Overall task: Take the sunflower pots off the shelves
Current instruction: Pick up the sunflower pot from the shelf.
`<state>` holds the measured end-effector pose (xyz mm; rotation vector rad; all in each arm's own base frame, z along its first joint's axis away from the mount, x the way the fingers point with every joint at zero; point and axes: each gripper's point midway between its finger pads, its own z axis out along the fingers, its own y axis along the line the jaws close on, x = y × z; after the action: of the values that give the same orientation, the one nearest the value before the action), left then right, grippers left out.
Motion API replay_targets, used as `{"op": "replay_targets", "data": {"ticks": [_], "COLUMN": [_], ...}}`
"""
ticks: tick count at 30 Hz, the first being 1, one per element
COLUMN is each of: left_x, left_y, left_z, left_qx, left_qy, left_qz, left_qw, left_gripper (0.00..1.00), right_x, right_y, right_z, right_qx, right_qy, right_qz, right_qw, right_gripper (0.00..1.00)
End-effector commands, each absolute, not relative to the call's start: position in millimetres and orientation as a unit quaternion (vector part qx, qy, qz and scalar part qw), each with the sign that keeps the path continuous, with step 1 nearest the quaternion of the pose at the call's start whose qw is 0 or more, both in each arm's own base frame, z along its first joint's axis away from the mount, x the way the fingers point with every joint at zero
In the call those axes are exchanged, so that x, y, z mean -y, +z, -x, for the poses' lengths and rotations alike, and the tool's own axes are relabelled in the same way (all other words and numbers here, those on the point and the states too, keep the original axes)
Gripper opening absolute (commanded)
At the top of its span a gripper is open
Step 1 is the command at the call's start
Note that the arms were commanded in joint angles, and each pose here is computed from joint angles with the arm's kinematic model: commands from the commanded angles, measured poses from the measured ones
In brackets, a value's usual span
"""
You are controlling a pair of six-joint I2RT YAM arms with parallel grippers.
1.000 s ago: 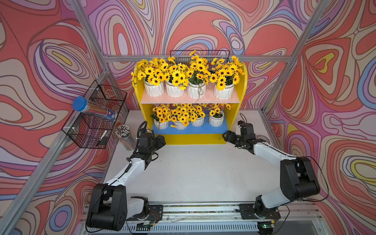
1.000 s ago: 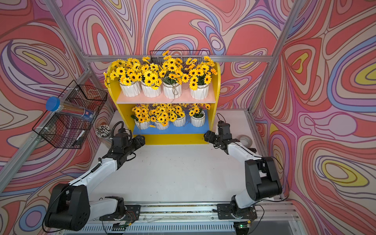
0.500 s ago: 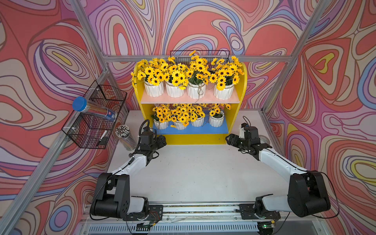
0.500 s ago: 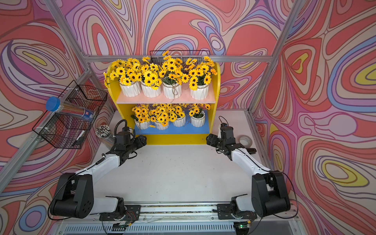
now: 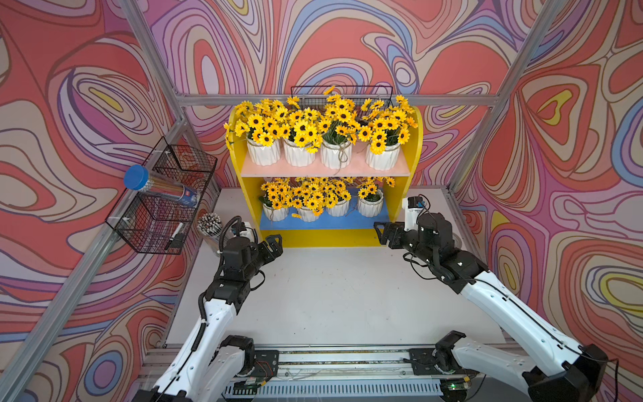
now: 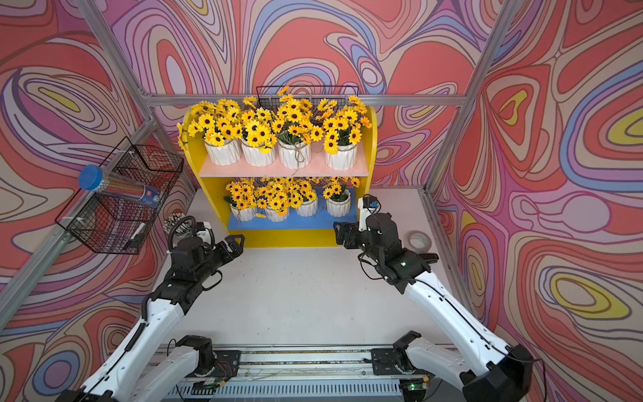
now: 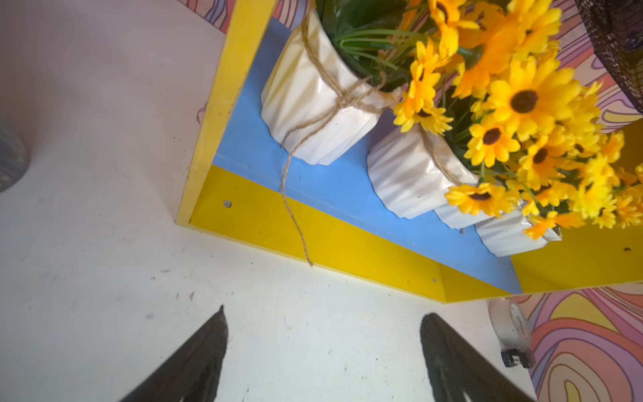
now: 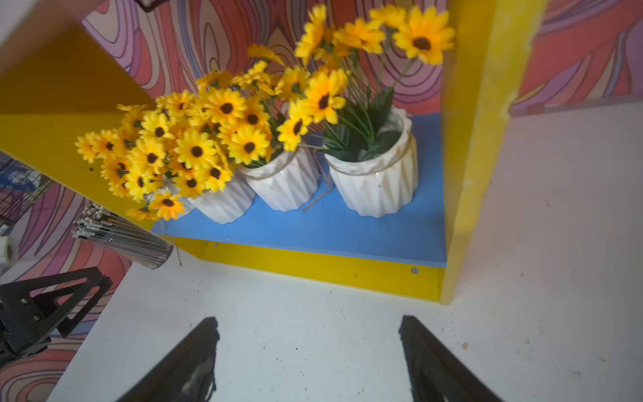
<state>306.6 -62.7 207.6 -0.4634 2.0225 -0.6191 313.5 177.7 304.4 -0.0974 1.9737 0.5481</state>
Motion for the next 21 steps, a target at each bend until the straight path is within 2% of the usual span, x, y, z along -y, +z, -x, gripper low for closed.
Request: {"op": "replay_targets", "data": {"ticks": [1,3,8,15,21], "left_x": [63.4,69.6,78.8,84.4,88.3], "left_y": [192.3,201.1,216.9,230.3,233.0], "left_z": [-275.3,-266.3,-249.7,-240.8,-242.6], "left_qx": [-0.851,-0.848,-0.847,-0.835,-0.833], "left_qy": [-0.25,-0.269,-0.294,-0.314,-0.324], "left_qz": [0.204,0.19,0.162,0.138,0.131], "left_qw": [0.415,0.416,0.413,0.429,0.43], "left_gripper": [0.94,1.0,1.0,1.0,1.0], "right_x": [-182.4,-199.6,-209.3,-203.4,-212.4], "right_y": [337.3,360.6,396.1,442.5,474.4], "right_z": [-299.3,-288.2,-285.9,-316.5,-345.3], "right_qx": [-0.79,-0.764,-0.726,-0.685,-0.677], "right_qy": [0.191,0.196,0.131,0.025,-0.016], "right_qz": [0.071,0.111,0.15,0.129,0.124], "right_qw": [0.579,0.604,0.658,0.716,0.725], "right_gripper": [0.9,0.94,0.98,0.98,0.98]}}
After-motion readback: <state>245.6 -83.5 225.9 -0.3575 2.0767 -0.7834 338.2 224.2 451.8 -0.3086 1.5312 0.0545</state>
